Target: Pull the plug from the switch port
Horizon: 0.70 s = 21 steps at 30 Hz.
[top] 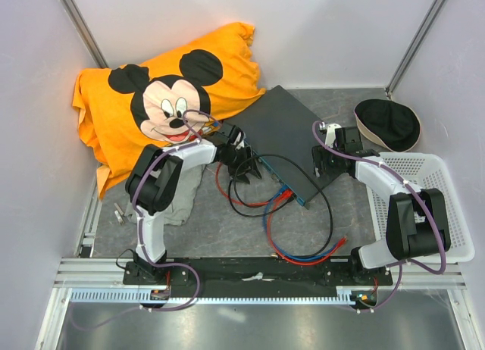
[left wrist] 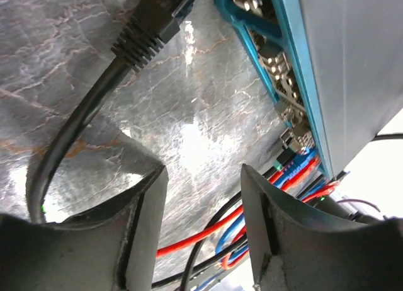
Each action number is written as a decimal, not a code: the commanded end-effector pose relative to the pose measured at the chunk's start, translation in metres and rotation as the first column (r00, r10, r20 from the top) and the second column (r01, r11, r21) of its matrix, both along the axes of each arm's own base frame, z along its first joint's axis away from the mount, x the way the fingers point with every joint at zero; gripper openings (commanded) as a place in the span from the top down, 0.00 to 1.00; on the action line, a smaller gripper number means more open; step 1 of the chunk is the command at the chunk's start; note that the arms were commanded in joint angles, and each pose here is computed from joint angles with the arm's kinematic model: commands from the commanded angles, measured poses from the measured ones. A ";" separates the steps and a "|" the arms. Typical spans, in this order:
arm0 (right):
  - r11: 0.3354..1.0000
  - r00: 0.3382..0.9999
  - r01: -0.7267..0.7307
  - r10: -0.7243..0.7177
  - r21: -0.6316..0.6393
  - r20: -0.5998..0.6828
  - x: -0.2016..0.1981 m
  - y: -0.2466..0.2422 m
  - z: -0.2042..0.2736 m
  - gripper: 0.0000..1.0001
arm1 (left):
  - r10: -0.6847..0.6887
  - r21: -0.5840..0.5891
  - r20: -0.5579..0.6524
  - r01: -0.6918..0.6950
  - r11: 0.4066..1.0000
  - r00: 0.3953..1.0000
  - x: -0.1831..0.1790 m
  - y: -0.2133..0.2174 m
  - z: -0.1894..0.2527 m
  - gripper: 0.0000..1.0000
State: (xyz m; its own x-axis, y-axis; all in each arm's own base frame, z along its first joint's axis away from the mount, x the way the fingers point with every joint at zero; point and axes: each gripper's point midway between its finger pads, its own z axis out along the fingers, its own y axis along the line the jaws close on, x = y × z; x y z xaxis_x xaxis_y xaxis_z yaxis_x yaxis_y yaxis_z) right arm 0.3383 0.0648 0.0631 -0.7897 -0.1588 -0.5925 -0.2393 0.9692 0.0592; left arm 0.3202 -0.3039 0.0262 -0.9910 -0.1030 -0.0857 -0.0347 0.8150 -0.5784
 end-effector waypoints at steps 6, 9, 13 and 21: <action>1.000 0.997 0.009 -0.008 0.015 -0.073 -0.017 0.000 -0.016 0.24 | -0.148 -0.323 0.283 0.240 0.915 0.948 -0.009 -0.029 0.036 0.41; 1.000 0.997 0.009 -0.008 0.015 -0.072 -0.016 0.000 -0.016 0.24 | -0.106 -0.425 0.299 0.232 0.875 0.948 -0.007 -0.033 0.042 0.41; 1.000 0.997 0.008 -0.008 0.006 -0.076 -0.016 -0.001 -0.017 0.24 | -0.061 -0.528 0.296 0.216 0.821 0.953 -0.001 -0.037 0.047 0.42; 0.999 0.996 -0.001 -0.004 -0.055 -0.084 -0.015 -0.011 -0.021 0.23 | 0.031 -0.643 0.215 0.117 0.757 0.976 0.012 -0.048 0.040 0.46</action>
